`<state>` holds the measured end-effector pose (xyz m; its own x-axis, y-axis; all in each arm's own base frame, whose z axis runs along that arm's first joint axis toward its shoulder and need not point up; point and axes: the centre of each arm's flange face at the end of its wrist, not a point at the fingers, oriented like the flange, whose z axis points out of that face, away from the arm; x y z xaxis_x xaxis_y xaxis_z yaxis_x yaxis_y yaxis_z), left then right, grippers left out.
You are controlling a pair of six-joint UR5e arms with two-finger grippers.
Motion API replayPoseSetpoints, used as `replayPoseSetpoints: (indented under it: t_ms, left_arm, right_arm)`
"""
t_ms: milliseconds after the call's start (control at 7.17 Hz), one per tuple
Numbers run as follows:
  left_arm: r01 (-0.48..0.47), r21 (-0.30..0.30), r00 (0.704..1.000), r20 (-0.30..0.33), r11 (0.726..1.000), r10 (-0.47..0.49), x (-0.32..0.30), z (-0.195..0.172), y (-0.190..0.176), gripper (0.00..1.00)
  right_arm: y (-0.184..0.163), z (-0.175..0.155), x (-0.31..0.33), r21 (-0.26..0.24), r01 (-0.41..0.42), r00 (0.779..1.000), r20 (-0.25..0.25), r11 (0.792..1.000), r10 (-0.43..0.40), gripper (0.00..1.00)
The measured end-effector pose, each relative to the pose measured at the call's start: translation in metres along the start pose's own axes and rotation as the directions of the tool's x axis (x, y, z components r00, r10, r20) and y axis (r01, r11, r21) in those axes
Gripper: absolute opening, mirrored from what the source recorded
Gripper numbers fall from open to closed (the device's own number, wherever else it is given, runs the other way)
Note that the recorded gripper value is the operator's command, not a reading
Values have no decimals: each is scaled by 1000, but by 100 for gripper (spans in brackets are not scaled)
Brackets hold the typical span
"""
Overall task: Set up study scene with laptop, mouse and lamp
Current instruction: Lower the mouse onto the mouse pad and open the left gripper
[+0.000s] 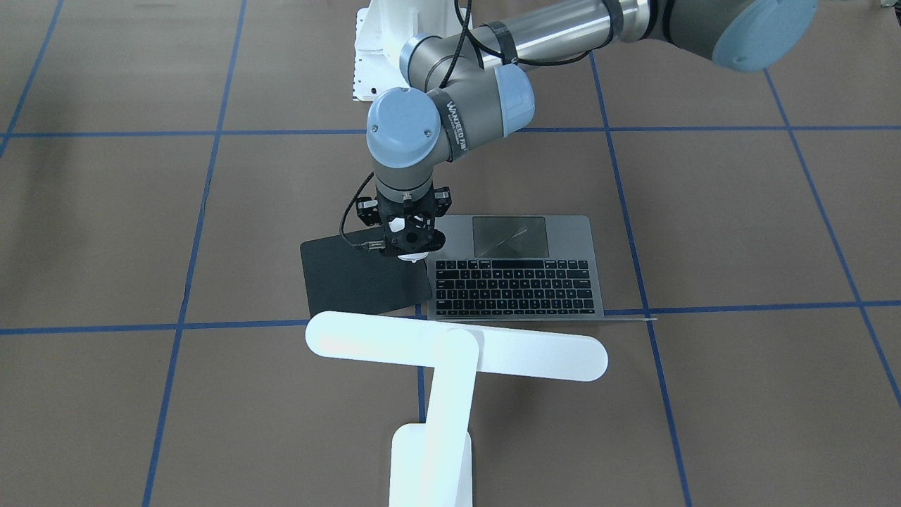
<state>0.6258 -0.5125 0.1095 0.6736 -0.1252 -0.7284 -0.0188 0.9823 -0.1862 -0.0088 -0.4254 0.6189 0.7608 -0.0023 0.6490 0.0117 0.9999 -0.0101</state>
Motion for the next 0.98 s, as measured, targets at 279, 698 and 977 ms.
replayPoseSetpoints:
  t_ms: [279, 698, 977]
  left_arm:
    - [-1, 21, 1000, -1, 1000, 1, 19, 11, -20, 48]
    - [-19, 33, 1000, 10, 999, 19, 28, 18, -29, 66]
    - [-23, 33, 1000, 13, 999, 23, 28, 19, -30, 70]
  right_arm:
    - [0, 0, 0, 0, 0, 1000, 0, 1000, 0, 100]
    - [-1, 0, 0, 0, -1, 1000, 1, 1000, 1, 100]
    - [-1, 0, -1, 0, 0, 1000, 1, 1000, 0, 100]
